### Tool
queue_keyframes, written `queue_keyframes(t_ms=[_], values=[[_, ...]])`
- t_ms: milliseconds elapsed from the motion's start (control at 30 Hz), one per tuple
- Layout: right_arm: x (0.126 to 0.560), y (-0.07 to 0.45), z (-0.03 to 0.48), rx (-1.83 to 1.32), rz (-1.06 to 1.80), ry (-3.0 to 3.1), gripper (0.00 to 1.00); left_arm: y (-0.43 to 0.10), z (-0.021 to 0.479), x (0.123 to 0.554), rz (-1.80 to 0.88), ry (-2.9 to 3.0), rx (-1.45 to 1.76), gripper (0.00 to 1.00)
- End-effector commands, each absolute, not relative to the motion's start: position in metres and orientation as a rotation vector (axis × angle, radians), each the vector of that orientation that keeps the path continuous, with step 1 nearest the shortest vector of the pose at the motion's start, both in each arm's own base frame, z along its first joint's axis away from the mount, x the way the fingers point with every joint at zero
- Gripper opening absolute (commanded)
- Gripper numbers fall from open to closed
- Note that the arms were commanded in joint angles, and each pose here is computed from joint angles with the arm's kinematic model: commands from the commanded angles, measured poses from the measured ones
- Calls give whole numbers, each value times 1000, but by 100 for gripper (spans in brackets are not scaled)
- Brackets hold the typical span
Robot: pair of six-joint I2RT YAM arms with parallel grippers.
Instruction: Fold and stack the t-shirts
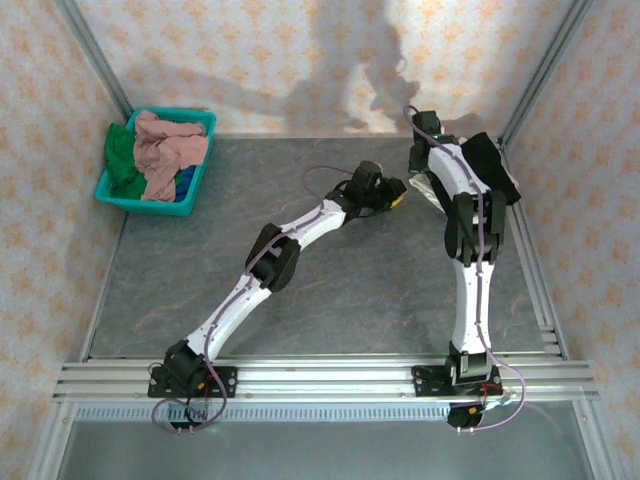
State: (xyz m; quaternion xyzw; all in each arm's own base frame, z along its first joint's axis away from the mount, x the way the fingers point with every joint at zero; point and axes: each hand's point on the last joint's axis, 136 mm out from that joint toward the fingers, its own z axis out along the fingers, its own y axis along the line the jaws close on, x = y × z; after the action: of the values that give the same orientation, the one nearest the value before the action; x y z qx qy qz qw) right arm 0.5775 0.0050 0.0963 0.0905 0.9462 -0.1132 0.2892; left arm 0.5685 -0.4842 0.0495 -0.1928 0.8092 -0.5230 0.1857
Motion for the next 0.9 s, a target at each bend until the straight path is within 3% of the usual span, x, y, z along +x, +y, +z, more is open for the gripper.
queue_keyframes(t_ms=[0, 100, 867], values=[[575, 18, 122, 243, -188, 2472, 0, -502, 27, 561, -1529, 2250, -633, 22], [566, 23, 134, 228, -132, 2447, 0, -506, 28, 566, -1581, 2186, -683, 14], [486, 26, 92, -73, -160, 2655, 2, -503, 18, 568, -1562, 2191, -712, 5]])
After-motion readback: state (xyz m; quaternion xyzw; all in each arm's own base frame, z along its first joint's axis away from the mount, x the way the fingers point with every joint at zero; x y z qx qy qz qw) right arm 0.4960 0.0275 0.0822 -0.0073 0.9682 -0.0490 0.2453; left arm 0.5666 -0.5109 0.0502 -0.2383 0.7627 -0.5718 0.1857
